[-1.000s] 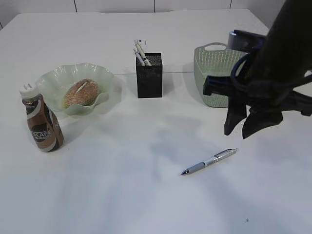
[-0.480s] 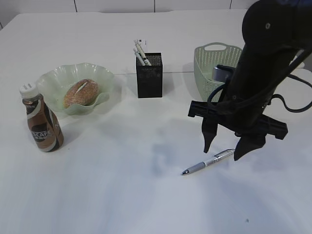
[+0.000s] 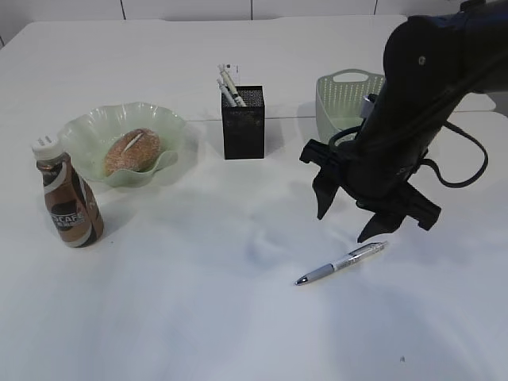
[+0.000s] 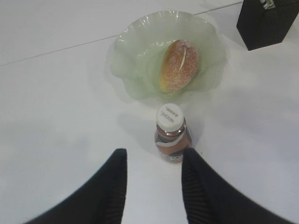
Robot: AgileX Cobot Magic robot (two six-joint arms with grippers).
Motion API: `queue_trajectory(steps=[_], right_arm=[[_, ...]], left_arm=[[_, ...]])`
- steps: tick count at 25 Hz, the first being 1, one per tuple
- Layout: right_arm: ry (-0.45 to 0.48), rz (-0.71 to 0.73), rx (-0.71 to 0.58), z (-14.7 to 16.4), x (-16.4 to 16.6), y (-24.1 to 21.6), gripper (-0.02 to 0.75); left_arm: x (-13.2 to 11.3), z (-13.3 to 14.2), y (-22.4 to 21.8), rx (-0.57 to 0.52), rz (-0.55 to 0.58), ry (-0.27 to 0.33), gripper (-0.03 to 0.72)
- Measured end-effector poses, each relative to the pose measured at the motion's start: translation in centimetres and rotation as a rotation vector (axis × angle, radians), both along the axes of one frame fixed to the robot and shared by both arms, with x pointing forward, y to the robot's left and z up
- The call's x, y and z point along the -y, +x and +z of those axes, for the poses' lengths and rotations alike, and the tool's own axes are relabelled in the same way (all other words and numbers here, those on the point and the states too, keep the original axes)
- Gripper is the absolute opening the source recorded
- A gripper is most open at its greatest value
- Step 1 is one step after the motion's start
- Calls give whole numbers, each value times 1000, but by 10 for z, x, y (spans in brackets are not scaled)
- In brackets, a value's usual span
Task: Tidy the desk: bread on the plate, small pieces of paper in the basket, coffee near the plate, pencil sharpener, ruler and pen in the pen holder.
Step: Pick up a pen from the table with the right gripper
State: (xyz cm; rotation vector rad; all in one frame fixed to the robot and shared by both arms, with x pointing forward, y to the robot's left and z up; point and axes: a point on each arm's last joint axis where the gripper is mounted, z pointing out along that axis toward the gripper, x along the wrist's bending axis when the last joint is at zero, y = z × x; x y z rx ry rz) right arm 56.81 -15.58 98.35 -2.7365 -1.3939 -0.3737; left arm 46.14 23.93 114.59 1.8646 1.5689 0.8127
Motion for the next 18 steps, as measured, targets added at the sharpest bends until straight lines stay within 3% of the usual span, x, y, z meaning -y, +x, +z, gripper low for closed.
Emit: queue_trajectory(steps=[10, 18], right_arm=[[-20, -175, -91, -30, -1, 6, 475], [-62, -214, -103, -41, 2, 9, 475]], left_arm=[[-1, 0, 0, -2, 4, 16, 275], [-4, -2, -1, -23, 16, 50, 275]])
